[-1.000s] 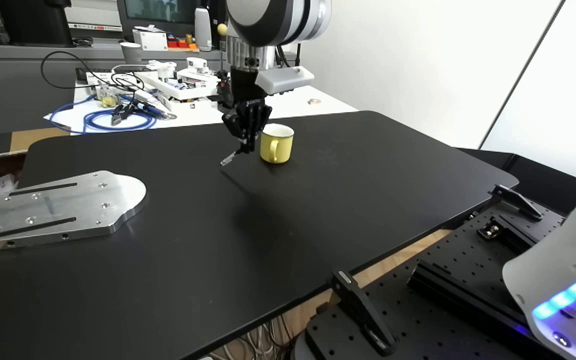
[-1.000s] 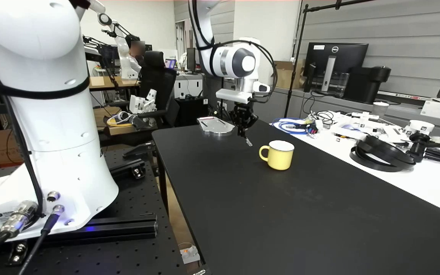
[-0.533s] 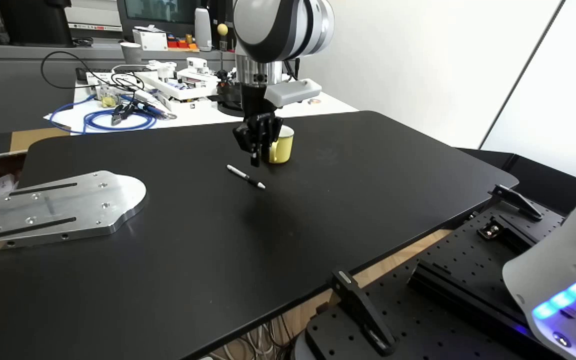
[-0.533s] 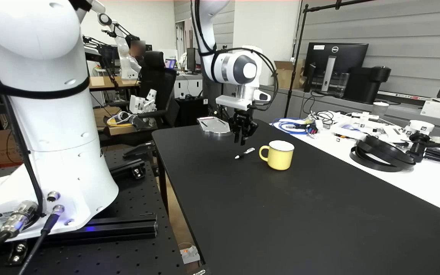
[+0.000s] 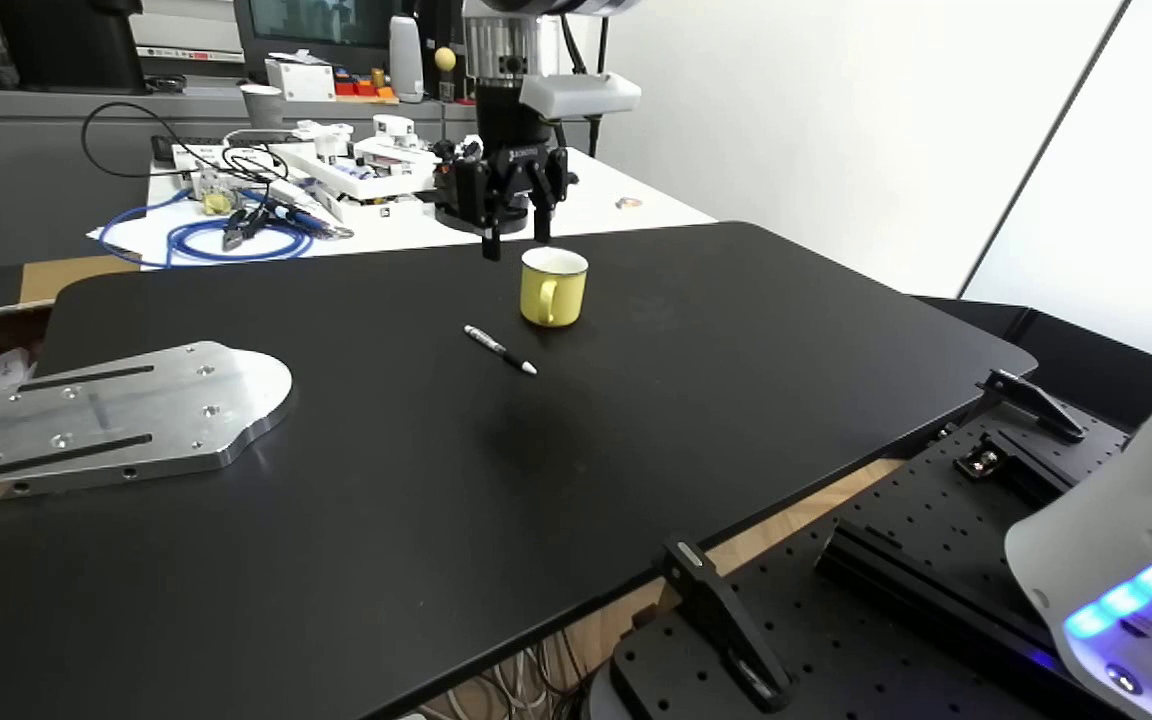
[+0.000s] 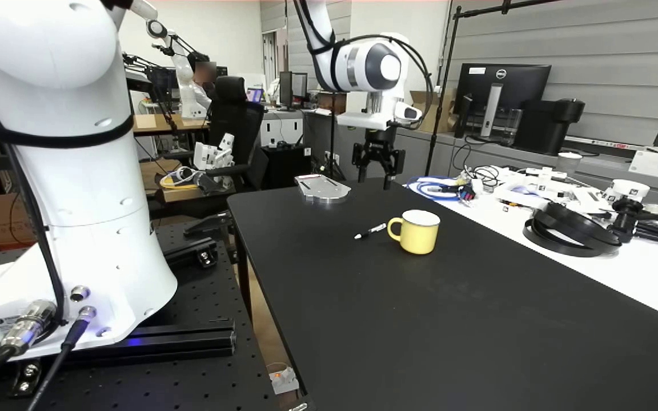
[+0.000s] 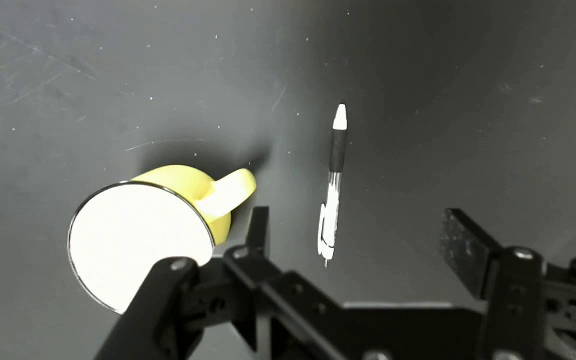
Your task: Remove the pen from the yellow mug cup and put it on the table
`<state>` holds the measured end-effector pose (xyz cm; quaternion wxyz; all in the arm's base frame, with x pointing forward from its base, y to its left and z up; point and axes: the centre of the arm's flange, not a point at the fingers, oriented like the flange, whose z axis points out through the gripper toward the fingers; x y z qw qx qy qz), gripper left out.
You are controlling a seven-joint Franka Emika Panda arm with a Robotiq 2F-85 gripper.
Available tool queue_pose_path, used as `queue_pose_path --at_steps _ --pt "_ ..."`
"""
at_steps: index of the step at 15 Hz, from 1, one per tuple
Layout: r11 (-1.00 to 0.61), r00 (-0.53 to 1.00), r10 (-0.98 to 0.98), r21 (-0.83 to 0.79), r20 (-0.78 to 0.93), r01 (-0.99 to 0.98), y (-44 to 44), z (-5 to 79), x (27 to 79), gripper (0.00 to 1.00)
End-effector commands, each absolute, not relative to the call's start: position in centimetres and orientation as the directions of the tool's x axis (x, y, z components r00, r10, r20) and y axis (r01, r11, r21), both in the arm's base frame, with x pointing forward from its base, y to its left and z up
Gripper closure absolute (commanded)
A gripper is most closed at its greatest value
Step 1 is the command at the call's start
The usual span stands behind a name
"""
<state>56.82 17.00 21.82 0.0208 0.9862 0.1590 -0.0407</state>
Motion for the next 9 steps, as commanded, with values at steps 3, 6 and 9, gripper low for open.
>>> queue_pose_path --at_steps 3,6,9 --pt "-0.948 0.946 0.312 0.031 -0.089 0.316 17.06 23.15 57.0 0.0" --pt "-0.948 0.946 0.312 0.031 -0.092 0.316 17.05 23.03 56.97 0.0" --pt "-0.948 0.946 0.312 0.031 -0.093 0.316 17.05 23.02 56.96 0.0"
